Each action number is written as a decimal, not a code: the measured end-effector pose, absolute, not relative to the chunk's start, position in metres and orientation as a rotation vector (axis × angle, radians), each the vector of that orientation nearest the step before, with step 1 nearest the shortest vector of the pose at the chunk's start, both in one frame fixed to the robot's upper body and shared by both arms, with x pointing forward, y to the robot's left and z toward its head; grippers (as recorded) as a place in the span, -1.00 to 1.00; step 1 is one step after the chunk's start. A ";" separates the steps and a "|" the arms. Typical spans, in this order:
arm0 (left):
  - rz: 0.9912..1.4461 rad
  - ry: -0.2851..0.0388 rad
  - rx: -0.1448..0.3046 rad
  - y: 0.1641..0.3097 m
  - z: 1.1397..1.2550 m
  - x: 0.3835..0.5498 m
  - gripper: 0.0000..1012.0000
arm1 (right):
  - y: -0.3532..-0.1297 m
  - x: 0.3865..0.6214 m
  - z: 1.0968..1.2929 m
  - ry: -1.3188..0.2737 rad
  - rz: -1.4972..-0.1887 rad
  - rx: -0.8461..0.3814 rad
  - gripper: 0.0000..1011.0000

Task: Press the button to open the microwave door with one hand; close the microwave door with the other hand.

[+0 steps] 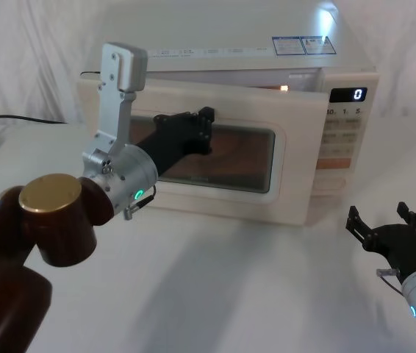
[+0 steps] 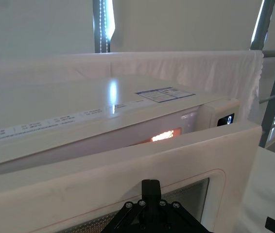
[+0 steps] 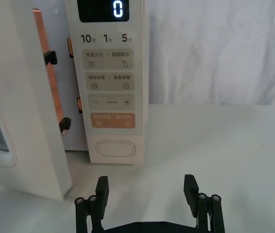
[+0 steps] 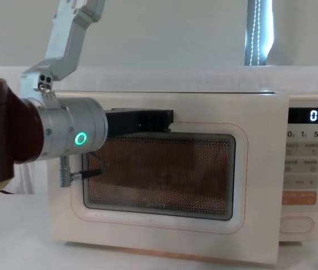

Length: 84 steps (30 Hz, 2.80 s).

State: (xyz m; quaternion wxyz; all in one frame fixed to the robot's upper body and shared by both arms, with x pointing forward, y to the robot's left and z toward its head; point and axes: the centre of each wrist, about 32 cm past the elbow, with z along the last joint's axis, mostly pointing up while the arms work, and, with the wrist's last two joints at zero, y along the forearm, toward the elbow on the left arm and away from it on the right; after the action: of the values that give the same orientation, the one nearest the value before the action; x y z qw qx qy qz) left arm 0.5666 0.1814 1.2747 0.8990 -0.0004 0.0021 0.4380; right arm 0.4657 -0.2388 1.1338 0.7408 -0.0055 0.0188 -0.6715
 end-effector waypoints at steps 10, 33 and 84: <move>0.914 0.000 -0.001 0.171 1.274 0.577 -1.00 | -0.239 0.466 1.134 0.041 -1.472 -0.012 0.98; 0.959 -0.006 -0.008 0.159 1.276 0.592 -1.00 | -0.239 0.466 1.134 0.041 -1.472 -0.012 0.98; 1.035 0.037 0.015 0.160 1.283 0.563 -1.00 | -0.239 0.466 1.134 0.041 -1.472 -0.012 0.98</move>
State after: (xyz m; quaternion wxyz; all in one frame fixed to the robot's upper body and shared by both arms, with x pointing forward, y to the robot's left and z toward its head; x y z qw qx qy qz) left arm 0.5626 0.1604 1.2832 0.8689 0.0072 0.0175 0.4946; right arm 0.4658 -0.2389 1.1339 0.7408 -0.0055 0.0188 -0.6715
